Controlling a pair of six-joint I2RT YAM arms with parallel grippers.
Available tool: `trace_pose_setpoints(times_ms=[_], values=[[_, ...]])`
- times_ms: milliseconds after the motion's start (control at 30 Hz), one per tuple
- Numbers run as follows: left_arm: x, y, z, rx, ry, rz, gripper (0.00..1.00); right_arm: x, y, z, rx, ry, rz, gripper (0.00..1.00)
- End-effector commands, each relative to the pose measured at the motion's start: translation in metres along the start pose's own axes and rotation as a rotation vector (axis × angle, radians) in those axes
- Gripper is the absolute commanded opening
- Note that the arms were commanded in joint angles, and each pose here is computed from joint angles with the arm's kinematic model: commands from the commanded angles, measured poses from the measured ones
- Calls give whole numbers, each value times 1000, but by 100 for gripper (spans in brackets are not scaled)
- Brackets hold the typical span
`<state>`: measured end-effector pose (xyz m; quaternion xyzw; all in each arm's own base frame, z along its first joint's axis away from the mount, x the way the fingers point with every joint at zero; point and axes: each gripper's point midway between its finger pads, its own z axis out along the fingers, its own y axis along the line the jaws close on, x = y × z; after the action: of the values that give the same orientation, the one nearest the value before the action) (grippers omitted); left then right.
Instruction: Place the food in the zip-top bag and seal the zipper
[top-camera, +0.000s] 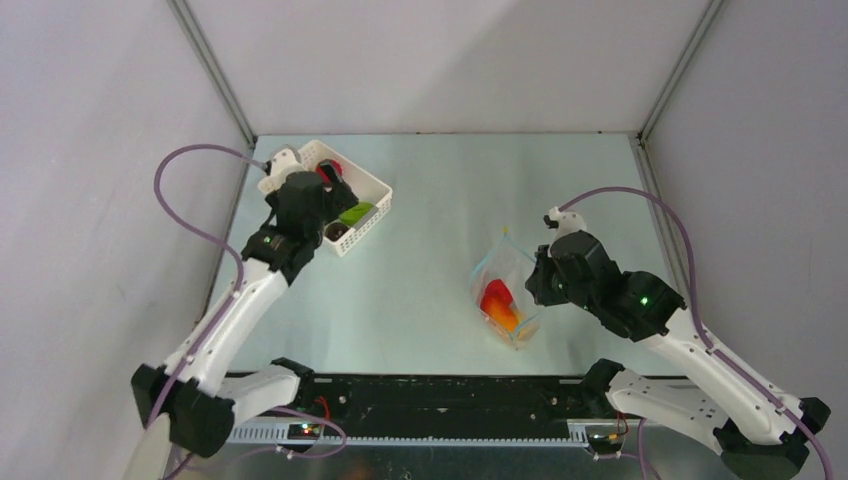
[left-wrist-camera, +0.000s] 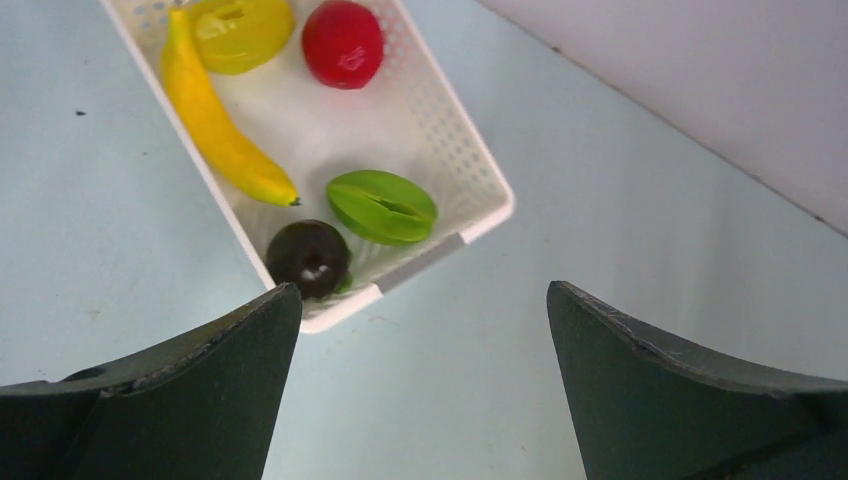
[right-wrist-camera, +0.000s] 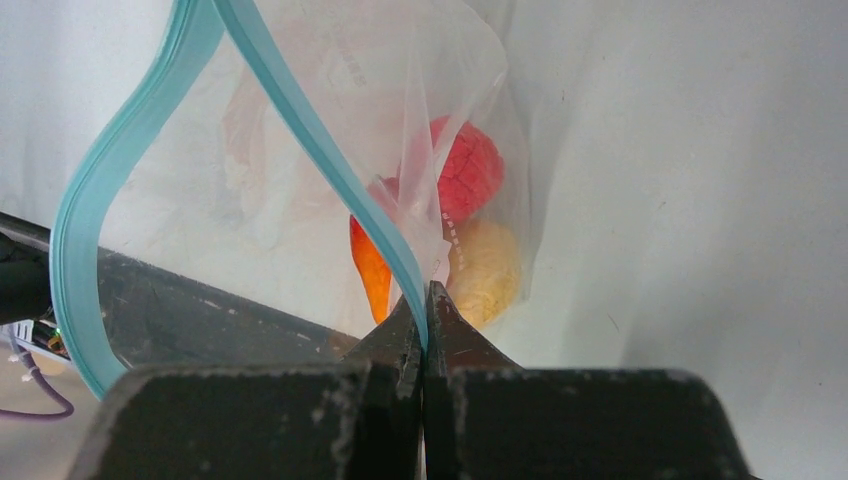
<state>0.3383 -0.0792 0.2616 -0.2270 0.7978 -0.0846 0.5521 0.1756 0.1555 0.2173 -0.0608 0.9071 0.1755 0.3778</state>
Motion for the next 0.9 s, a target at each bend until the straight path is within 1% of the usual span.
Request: trace_pose_setpoints(times_ms=[0,33,67,100,133,233,267,300,333,367,400,433,467,500,567,600,633,667,700,733,767,867], values=[[-11,7,38,-16,33,4,100,-4,-3,0,18,-31,31,0],[-15,6,44,-19,39,14,100,-3,-4,-1,18,-30,33,0],[-6,15,60,-45,91,22,100,-2,-5,-2,22,-27,38,0],[-13,12,66,-38,94,24,100,-1,-6,-2,25,-24,39,0],[1,22,83,-69,162,31,100,-1,-6,-4,22,-25,40,0],[9,27,119,-104,265,56,100,-2,-4,-7,6,-33,44,0],[13,26,126,-80,300,59,100,-2,-3,-8,0,-37,46,0],[27,19,140,-16,366,103,100,-2,-2,-8,-6,-37,48,0],[18,10,147,44,366,117,100,-3,-2,-9,-10,-39,51,0],[39,5,157,130,451,172,100,-2,-2,-9,-11,-38,51,0],[31,1,160,154,468,192,100,-2,-2,-9,-12,-37,52,0],[46,4,167,191,529,256,100,-2,-1,-9,-13,-35,51,0],[42,3,169,206,539,294,100,-1,-1,-9,-14,-30,52,0],[47,9,175,214,549,363,100,-1,-1,-8,-13,-27,53,0],[45,20,179,216,568,434,100,0,0,-7,-14,-22,56,0],[40,19,181,229,564,445,100,0,0,-7,-16,-20,57,0],[43,25,182,252,586,467,100,0,0,-6,-14,-17,58,0],[39,26,183,270,584,482,100,0,1,-6,-14,-16,58,0],[45,29,183,296,616,471,100,-1,1,-5,-13,-16,58,0],[45,28,184,313,620,484,100,-1,1,-4,-12,-16,58,0],[51,32,185,310,648,482,100,-1,1,-3,-11,-13,59,0],[64,36,190,307,677,471,100,-1,3,0,-10,-9,57,0]])
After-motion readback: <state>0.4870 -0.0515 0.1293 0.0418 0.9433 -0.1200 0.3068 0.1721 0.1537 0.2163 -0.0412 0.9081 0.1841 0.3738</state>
